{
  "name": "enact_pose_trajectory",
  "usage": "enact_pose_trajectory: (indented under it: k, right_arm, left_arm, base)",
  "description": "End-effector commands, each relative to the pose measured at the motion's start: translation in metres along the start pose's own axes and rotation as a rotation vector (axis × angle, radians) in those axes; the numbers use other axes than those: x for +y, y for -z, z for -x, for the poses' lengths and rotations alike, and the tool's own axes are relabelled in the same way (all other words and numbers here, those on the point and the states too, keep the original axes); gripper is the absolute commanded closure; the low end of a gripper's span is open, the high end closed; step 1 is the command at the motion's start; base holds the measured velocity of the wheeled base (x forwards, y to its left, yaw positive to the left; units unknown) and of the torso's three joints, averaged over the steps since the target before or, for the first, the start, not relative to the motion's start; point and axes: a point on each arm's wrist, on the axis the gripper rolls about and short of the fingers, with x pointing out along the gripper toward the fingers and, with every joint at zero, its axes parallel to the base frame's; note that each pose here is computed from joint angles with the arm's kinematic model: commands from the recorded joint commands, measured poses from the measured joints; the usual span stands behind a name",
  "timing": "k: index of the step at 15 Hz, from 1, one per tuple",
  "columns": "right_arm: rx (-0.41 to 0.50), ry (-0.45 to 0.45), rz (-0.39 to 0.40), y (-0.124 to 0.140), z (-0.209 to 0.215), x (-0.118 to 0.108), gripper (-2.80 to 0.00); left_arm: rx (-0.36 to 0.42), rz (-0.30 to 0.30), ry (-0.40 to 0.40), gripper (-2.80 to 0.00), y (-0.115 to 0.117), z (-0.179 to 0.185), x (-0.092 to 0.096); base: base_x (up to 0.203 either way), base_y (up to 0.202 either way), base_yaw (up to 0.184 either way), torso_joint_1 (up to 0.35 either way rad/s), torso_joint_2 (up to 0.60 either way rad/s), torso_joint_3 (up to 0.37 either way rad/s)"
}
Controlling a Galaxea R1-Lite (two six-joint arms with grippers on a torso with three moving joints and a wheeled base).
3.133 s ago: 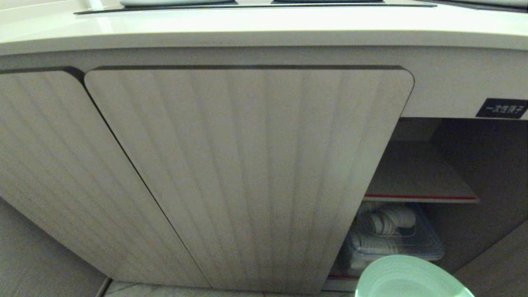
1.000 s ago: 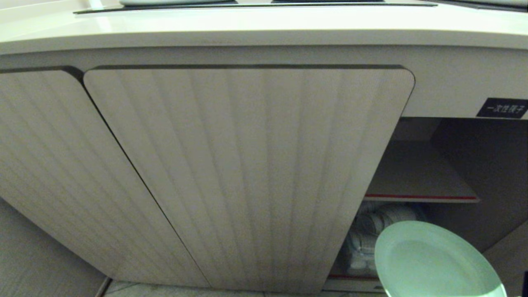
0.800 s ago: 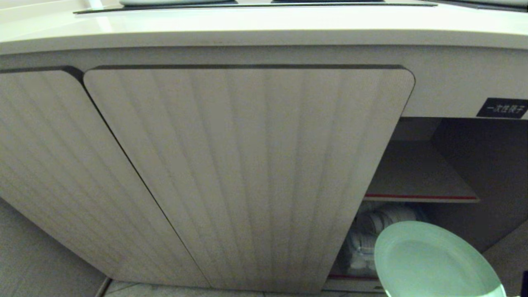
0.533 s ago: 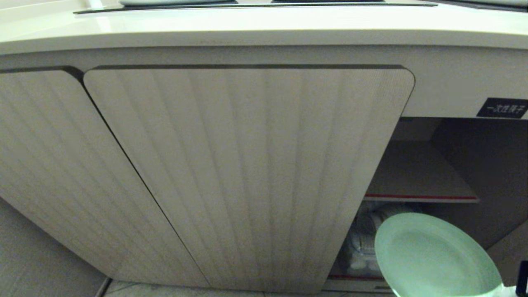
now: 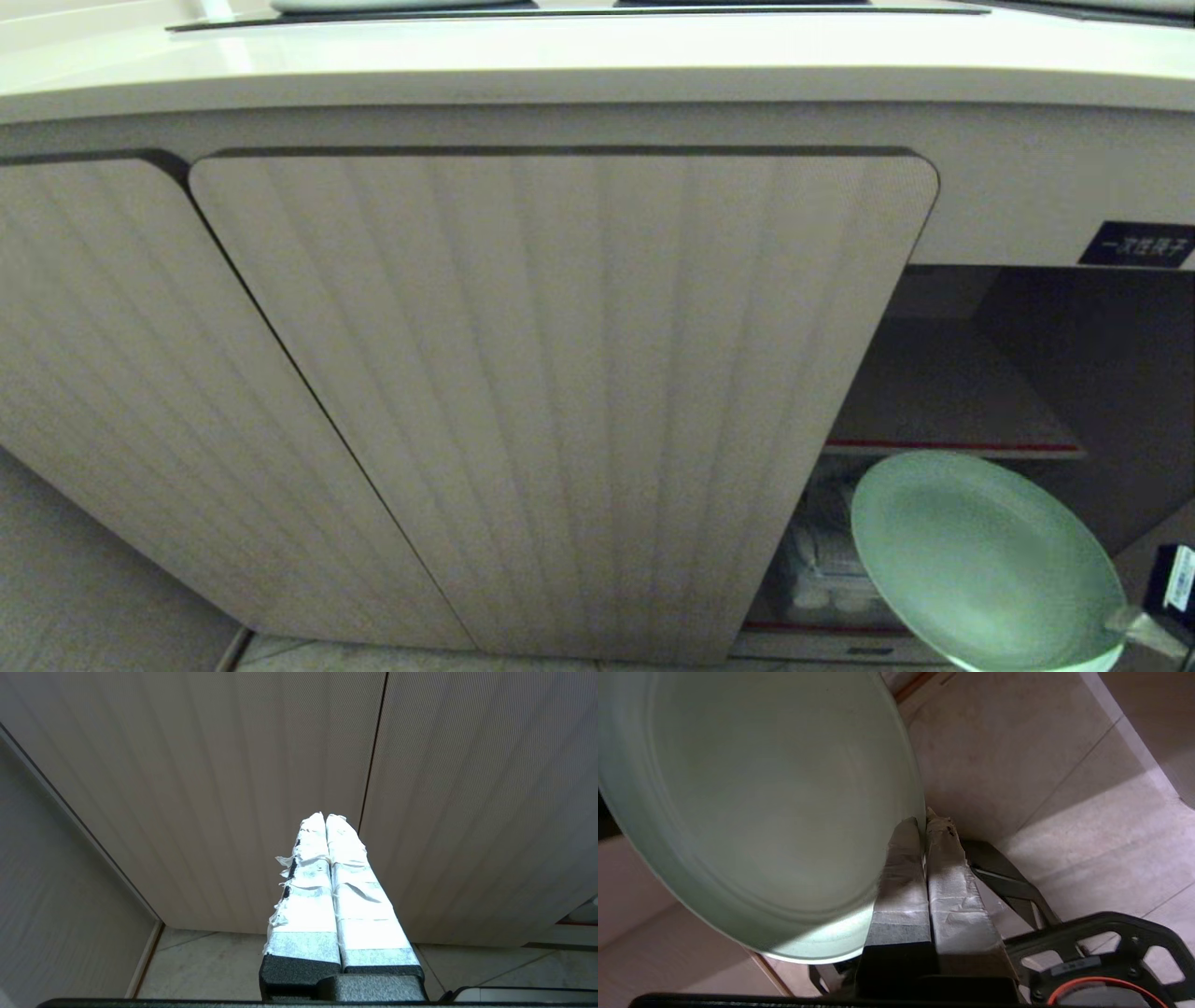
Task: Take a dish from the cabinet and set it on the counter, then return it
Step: Put it back into the cabinet
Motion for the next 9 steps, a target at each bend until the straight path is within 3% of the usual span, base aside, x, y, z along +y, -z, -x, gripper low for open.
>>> enact_pose_trajectory:
  k: [1,9]
  right_arm:
    - [0.007,0.005,-0.014,-0.007,-0.007,0.004,0.0]
    - [0.003,0.005,-0.024,-0.02,-0.026,0.01,0.0]
  left_arm:
    - [0.0,0.001,0.0,0.0,0.0,0.0,0.0]
    - [0.0,0.001,0.0,0.0,0.0,0.0,0.0]
  base:
    - [0.0,0.0,0.0,0.0,0.0,0.0]
    - [0.0,0.0,0.0,0.0,0.0,0.0]
